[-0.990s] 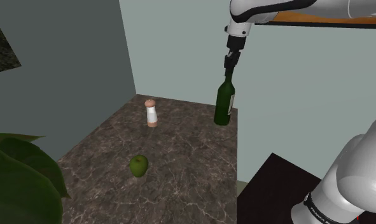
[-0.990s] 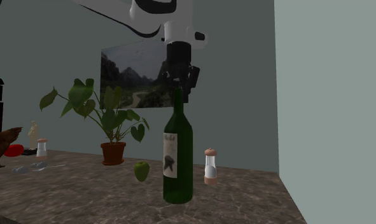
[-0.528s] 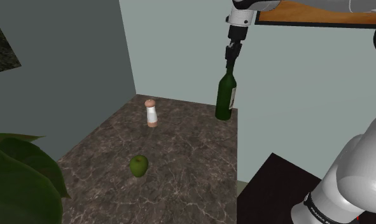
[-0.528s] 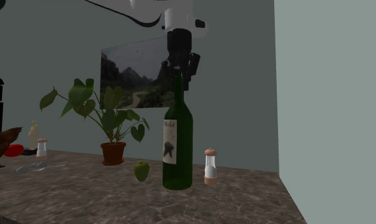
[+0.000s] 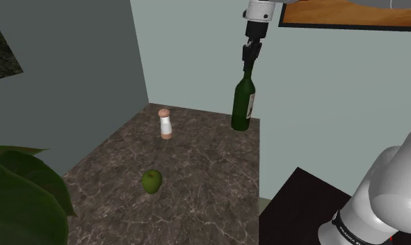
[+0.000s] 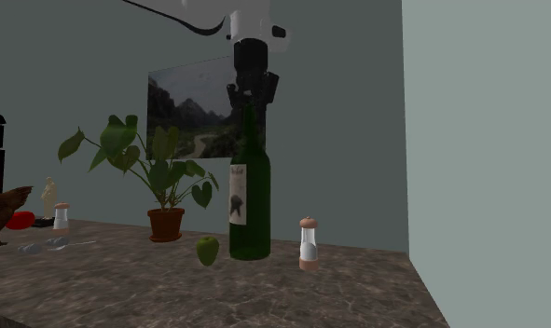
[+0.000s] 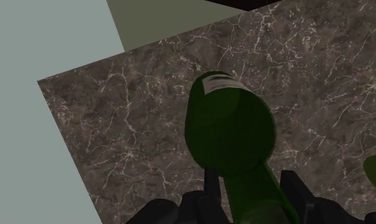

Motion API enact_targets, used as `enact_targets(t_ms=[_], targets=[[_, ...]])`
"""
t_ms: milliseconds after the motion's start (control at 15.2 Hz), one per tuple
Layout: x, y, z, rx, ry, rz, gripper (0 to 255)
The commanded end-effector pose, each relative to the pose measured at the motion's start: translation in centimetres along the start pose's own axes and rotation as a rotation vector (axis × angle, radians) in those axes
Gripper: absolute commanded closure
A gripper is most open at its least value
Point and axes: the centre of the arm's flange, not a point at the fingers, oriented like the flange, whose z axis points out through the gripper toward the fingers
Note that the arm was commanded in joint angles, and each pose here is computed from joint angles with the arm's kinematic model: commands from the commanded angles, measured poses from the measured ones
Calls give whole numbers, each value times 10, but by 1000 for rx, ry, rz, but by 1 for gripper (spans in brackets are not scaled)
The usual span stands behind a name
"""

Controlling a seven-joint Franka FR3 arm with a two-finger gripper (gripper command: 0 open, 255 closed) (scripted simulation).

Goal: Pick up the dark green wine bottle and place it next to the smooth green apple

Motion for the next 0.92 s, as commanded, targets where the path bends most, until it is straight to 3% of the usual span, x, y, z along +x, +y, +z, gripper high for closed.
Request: enact_targets(t_ms=[0, 858], targets=[[7, -25, 0, 0, 0, 1, 255], [34, -195, 8, 0, 0, 1, 255]])
